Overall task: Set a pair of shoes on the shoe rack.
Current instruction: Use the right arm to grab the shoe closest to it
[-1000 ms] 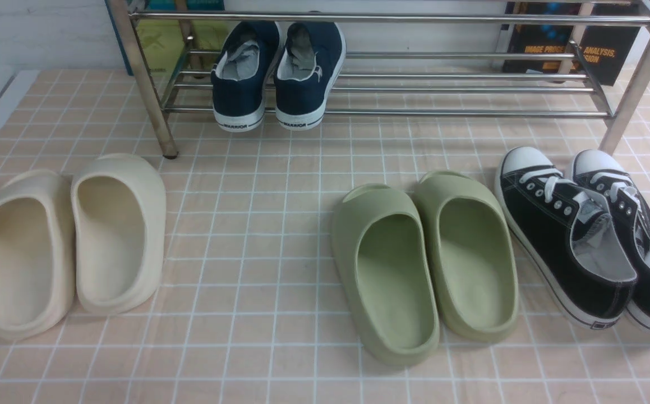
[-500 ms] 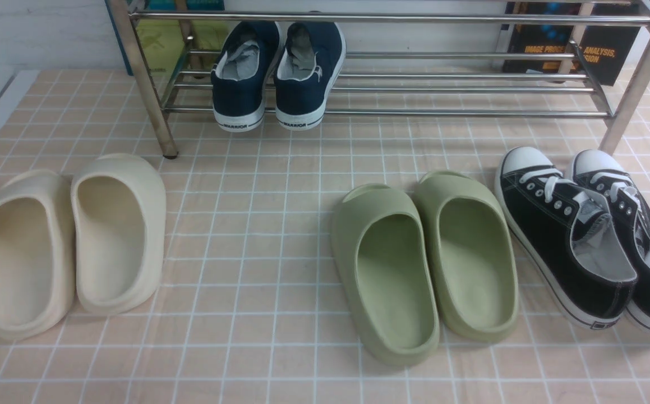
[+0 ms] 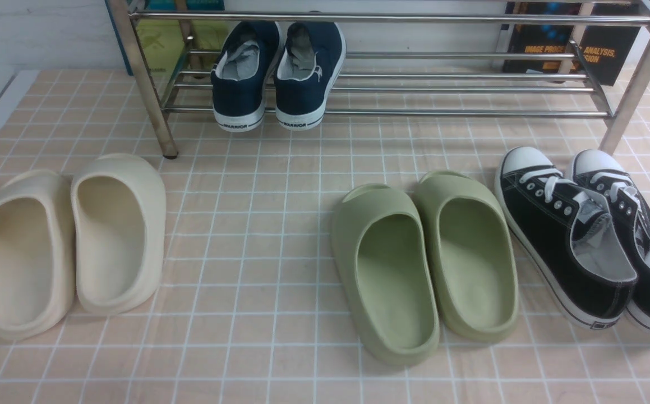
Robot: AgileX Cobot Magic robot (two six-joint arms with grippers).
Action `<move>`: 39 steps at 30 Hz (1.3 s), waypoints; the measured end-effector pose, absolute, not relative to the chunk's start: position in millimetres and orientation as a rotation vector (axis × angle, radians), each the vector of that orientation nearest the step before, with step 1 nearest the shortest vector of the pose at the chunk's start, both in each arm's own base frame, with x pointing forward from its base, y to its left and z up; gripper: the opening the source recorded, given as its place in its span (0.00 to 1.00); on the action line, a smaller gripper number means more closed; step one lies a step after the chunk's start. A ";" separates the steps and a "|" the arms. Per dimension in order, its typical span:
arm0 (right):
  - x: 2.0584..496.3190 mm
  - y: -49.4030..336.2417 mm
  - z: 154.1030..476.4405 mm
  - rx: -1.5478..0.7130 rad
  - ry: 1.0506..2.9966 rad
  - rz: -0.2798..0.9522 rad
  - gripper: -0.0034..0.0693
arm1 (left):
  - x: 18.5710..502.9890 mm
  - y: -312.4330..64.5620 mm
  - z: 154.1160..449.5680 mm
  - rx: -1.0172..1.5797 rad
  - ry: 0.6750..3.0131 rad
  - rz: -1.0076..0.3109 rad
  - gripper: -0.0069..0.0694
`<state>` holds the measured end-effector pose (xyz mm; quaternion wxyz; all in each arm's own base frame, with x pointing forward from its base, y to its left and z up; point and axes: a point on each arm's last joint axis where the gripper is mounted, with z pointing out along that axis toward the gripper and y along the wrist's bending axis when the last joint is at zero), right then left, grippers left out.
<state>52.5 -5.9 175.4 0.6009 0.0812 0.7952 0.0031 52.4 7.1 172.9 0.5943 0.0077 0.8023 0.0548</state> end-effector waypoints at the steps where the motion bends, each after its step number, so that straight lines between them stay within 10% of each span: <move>1: 52.5 -5.9 175.4 0.188 1.843 0.007 0.37 | 52.4 7.1 172.9 0.018 1.864 0.127 0.28; 39: 52.5 -6.0 175.4 0.185 1.843 0.003 0.37 | 52.4 7.2 172.9 0.020 1.864 0.131 0.31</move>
